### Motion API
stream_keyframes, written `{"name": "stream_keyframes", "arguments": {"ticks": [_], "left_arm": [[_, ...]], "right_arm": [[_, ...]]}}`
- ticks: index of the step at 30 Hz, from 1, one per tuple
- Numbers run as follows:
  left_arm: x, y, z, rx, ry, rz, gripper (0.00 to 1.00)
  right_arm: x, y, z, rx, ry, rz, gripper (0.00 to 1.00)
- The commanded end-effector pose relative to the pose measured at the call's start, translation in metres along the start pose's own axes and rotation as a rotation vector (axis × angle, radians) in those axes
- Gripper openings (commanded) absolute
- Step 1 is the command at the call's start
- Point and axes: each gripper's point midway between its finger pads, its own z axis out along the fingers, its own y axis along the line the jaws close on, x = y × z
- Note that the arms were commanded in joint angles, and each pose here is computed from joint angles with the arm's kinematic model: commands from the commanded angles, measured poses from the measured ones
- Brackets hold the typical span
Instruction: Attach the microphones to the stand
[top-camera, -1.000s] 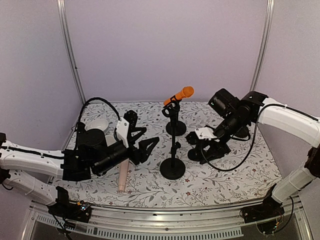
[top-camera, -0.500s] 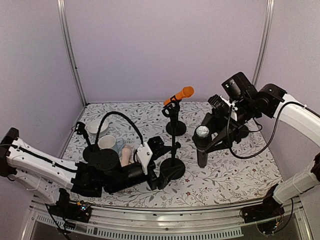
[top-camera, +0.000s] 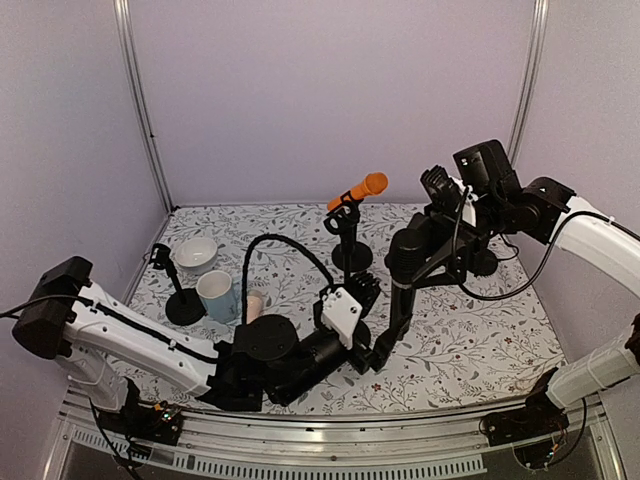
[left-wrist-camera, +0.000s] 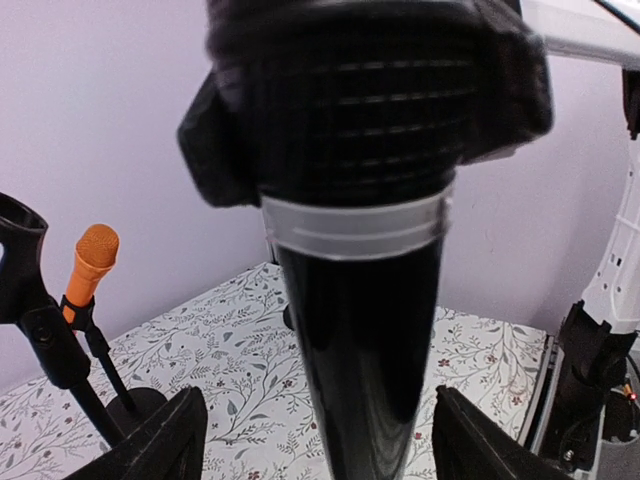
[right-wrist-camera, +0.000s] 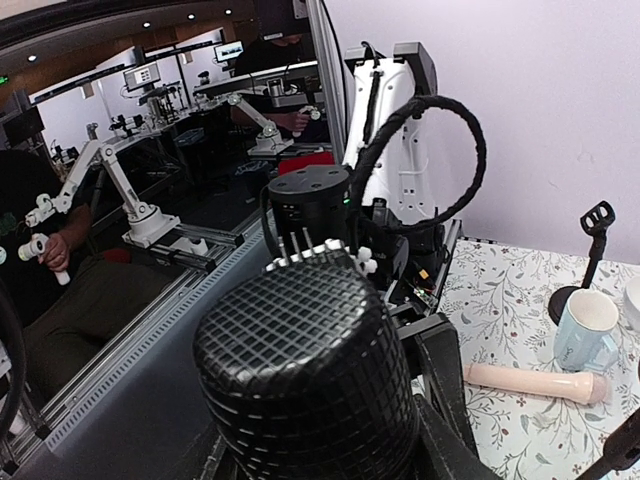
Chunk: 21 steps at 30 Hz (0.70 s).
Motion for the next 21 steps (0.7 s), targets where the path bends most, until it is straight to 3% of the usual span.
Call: {"name": "stream_keyframes", "arguments": {"ticks": [1,12,21], "left_arm": [[-0.021,-0.003,0.007,-0.048,-0.082,-0.023,0.79],[-0.022,0.013,0.009,-0.102,-0.113,-0.099,0.77],[-0.019,0.009,0.022,0.032,-0.117,-0.207,0.69]], "right_arm": [[-0.013,-0.01,-0.003,0.065,-0.011,0.006,0.23],[-0.018,-0.038,-0.007,0.217,-0.017,0.141,0.26],[-0.014,-0.049,-0.011,0.305,-0.022,0.178,0.25]]}}
